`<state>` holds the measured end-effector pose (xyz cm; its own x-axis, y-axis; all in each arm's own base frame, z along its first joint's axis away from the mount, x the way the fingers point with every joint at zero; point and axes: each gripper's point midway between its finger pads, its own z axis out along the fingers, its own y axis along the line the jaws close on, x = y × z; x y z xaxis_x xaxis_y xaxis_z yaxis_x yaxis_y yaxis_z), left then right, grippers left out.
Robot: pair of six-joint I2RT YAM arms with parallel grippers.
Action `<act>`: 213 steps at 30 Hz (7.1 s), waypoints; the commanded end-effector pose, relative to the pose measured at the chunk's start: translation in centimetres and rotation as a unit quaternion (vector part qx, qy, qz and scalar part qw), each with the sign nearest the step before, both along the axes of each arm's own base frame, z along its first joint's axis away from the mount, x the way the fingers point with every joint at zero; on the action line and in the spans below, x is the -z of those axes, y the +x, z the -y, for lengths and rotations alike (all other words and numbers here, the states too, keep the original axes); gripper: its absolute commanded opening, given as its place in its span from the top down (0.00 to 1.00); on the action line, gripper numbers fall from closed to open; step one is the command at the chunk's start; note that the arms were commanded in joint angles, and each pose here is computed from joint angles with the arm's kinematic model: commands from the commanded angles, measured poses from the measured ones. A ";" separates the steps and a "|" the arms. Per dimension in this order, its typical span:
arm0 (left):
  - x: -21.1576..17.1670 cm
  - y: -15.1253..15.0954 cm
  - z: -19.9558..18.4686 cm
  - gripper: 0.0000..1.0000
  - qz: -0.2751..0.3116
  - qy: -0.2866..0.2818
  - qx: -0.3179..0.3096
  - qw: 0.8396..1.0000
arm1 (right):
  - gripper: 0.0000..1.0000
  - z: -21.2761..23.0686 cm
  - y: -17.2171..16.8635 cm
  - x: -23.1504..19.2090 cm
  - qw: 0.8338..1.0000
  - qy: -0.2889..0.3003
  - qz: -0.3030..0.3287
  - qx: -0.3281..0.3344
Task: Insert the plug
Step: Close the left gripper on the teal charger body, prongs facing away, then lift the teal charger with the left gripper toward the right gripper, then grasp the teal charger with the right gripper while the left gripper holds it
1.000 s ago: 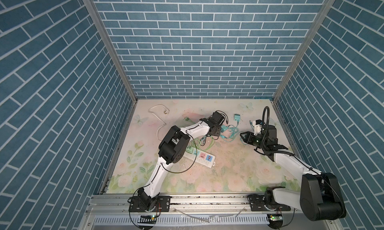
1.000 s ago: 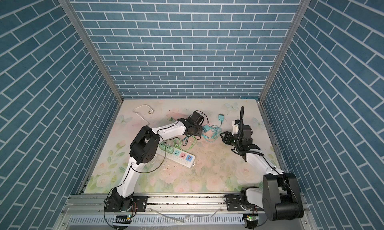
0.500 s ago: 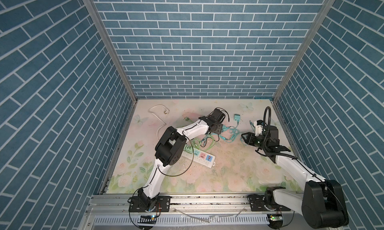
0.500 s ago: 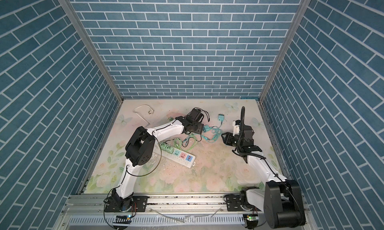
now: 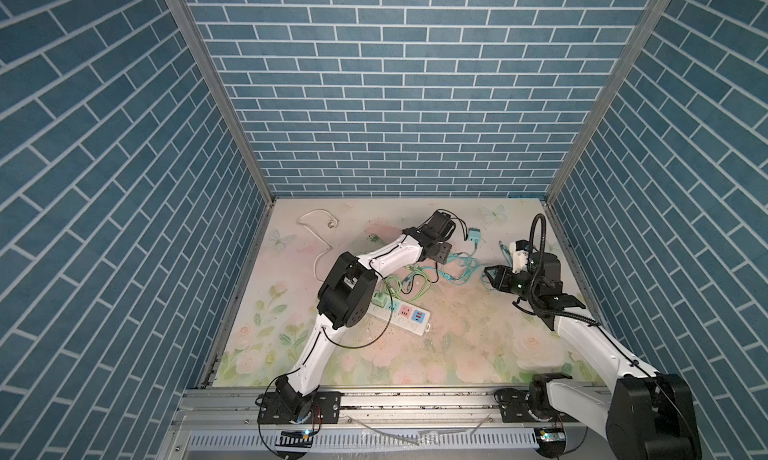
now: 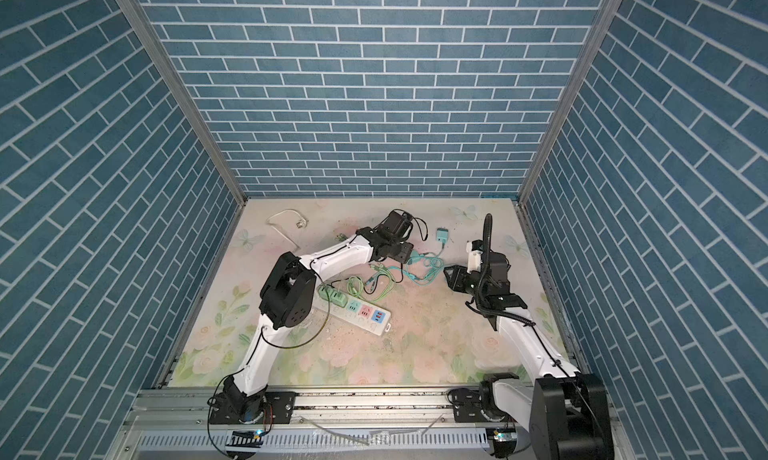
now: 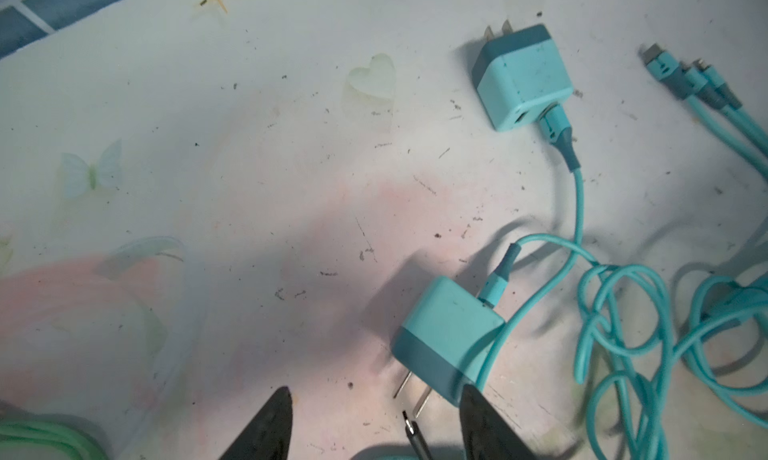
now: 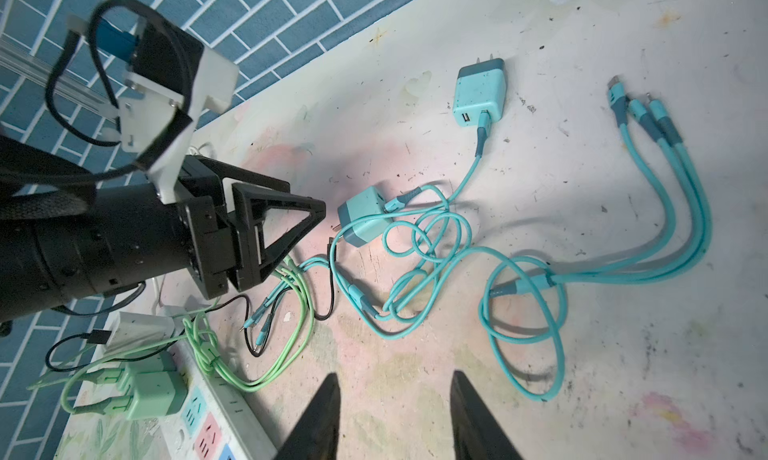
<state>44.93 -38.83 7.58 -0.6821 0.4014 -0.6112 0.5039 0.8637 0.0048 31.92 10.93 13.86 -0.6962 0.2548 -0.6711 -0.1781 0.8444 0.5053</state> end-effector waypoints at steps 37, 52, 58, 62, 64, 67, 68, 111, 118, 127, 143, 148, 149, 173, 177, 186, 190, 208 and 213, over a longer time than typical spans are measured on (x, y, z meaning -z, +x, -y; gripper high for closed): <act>3.9 -2.4 3.3 0.36 -0.047 0.025 0.073 0.996 | 0.57 0.1 -0.5 0.6 1.000 -0.014 0.003 -0.014; 5.1 -1.0 4.3 0.39 -0.036 0.039 0.082 0.995 | 0.57 0.0 -0.6 0.7 1.000 -0.014 0.002 -0.020; 5.8 -0.7 4.1 0.38 -0.038 0.047 0.089 0.994 | 0.57 0.0 -0.7 0.6 1.000 -0.014 0.004 -0.021; 6.4 -1.0 4.3 0.39 -0.050 0.048 0.098 0.993 | 0.57 0.0 -0.7 0.6 1.000 -0.014 0.003 -0.020; 6.7 -1.1 4.3 0.39 -0.053 0.050 0.099 0.992 | 0.57 0.0 -0.7 0.8 1.000 -0.014 0.001 -0.021; 7.0 -1.1 4.3 0.44 -0.055 0.051 0.099 0.992 | 0.57 0.0 -0.7 0.7 1.000 -0.014 0.002 -0.021; 7.1 -1.2 4.3 0.45 -0.056 0.051 0.100 0.992 | 0.57 0.0 -0.8 0.8 1.000 -0.014 0.002 -0.022; -12.7 -5.6 -0.8 0.73 0.164 -0.174 0.081 0.968 | 0.52 -6.9 0.4 -9.9 0.978 0.161 0.055 -0.118; -13.5 -7.2 -1.4 0.73 0.184 -0.207 0.099 0.956 | 0.53 -10.4 -0.5 -10.9 0.977 0.126 0.043 -0.169; -13.9 -8.7 -2.2 0.74 0.200 -0.220 0.111 0.948 | 0.52 -12.8 -0.1 -9.7 0.979 0.096 0.016 -0.180; -13.4 -9.7 -2.2 0.75 0.194 -0.227 0.130 0.945 | 0.52 -13.7 1.4 -9.3 0.980 0.089 0.003 -0.177; -13.6 -9.7 -2.3 0.75 0.196 -0.228 0.131 0.945 | 0.52 -14.2 2.1 -9.0 0.979 0.087 -0.005 -0.184; -13.5 -9.8 -2.3 0.75 0.196 -0.228 0.131 0.945 | 0.52 -14.2 2.3 -8.9 0.979 0.086 -0.006 -0.183; -14.0 -10.4 -1.6 0.75 0.187 -0.238 0.153 0.941 | 0.52 -16.5 2.3 -9.6 0.961 0.131 -0.007 -0.242; -14.0 -10.4 -1.7 0.75 0.187 -0.238 0.153 0.941 | 0.52 -16.7 2.2 -9.7 0.960 0.136 -0.009 -0.246; -14.1 -10.2 -1.6 0.75 0.189 -0.236 0.153 0.941 | 0.54 -16.6 1.6 -8.9 0.958 0.137 -0.018 -0.253; -14.0 -10.2 -1.5 0.76 0.188 -0.236 0.154 0.941 | 0.55 -16.8 1.5 -8.6 0.956 0.139 -0.022 -0.257; -14.0 -9.9 -1.2 0.76 0.190 -0.236 0.154 0.940 | 0.64 -17.4 0.9 -8.7 0.948 0.151 -0.022 -0.280; -14.1 -9.8 -1.1 0.76 0.192 -0.238 0.154 0.940 | 0.69 -17.5 0.7 -8.7 0.946 0.153 -0.023 -0.285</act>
